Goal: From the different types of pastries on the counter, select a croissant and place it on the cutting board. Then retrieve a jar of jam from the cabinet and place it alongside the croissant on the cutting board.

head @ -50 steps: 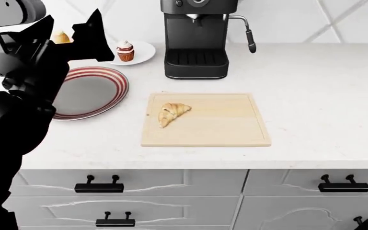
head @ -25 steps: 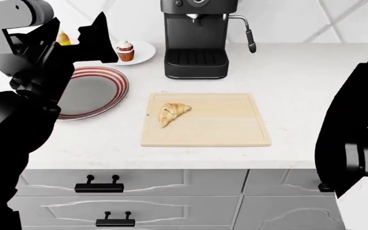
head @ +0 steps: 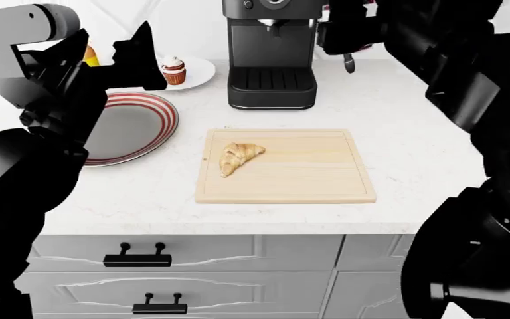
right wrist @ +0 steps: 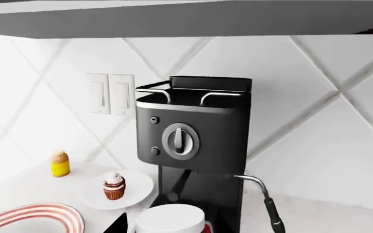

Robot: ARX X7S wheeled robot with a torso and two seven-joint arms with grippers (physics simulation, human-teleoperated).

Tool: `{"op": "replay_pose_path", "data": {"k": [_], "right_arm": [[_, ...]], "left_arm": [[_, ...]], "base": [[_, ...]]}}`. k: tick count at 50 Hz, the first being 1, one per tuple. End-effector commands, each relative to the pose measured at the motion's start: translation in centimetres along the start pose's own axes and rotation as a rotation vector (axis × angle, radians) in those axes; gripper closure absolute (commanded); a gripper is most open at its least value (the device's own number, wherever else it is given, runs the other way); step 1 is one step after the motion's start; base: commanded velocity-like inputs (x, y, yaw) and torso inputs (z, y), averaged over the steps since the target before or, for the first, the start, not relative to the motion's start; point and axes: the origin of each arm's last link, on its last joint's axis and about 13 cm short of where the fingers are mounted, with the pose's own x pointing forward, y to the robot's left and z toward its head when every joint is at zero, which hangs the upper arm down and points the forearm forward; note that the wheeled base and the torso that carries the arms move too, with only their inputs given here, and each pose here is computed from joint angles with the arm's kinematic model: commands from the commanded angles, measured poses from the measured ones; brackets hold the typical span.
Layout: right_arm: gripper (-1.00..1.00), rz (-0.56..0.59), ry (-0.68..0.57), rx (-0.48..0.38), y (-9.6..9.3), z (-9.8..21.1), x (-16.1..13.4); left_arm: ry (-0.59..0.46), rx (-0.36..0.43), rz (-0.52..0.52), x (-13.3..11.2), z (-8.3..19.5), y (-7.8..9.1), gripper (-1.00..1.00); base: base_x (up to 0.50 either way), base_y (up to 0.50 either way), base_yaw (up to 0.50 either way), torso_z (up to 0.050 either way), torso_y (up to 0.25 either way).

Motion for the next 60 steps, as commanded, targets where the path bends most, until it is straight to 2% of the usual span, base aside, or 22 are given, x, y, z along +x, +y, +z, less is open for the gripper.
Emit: {"op": "replay_pose_path", "data": {"k": [1, 10, 17, 20, 29, 36, 54, 60], "right_arm": [[1.00, 0.048, 0.071, 0.035, 0.9, -3.8, -1.5], [1.00, 0.056, 0.115, 0.104, 0.5, -7.3, -2.4], [1.00, 0.033, 0.147, 0.134, -0.2, -9.8, -0.6], [1.00, 0.015, 0.163, 0.133, -0.5, -11.1, 0.2], [1.00, -0.076, 0.169, 0.061, -1.2, -15.2, 1.5], [1.00, -0.092, 0.179, 0.049, -1.1, -17.8, 2.7], [1.00, -0.071, 0.188, 0.047, -1.0, -19.5, 3.8], [1.00, -0.067, 0.190, 0.053, -1.0, -19.6, 3.8]], "left_arm": [[0.000, -0.003, -0.010, -0.3, 0.0, -0.2, -1.00], [0.003, 0.003, -0.009, -0.7, -0.1, -0.3, -1.00], [0.019, 0.004, -0.003, -0.3, -0.8, -0.1, -1.00], [0.027, 0.004, -0.001, -0.1, -1.1, 0.0, -1.00], [0.040, 0.002, 0.009, 0.3, -1.8, 0.2, -1.00], [0.046, 0.004, 0.010, 0.6, -2.1, 0.2, -1.00], [0.028, 0.022, 0.006, 0.6, -2.1, 0.0, -1.00], [0.022, 0.036, 0.019, 0.7, -2.2, 0.0, -1.00]], "base": [[0.00, 0.00, 0.00, 0.000, 0.000], [0.00, 0.00, 0.00, 0.000, 0.000], [0.00, 0.00, 0.00, 0.000, 0.000], [0.00, 0.00, 0.00, 0.000, 0.000], [0.00, 0.00, 0.00, 0.000, 0.000], [0.00, 0.00, 0.00, 0.002, 0.000], [0.00, 0.00, 0.00, 0.000, 0.000], [0.00, 0.00, 0.00, 0.000, -0.250]]}}
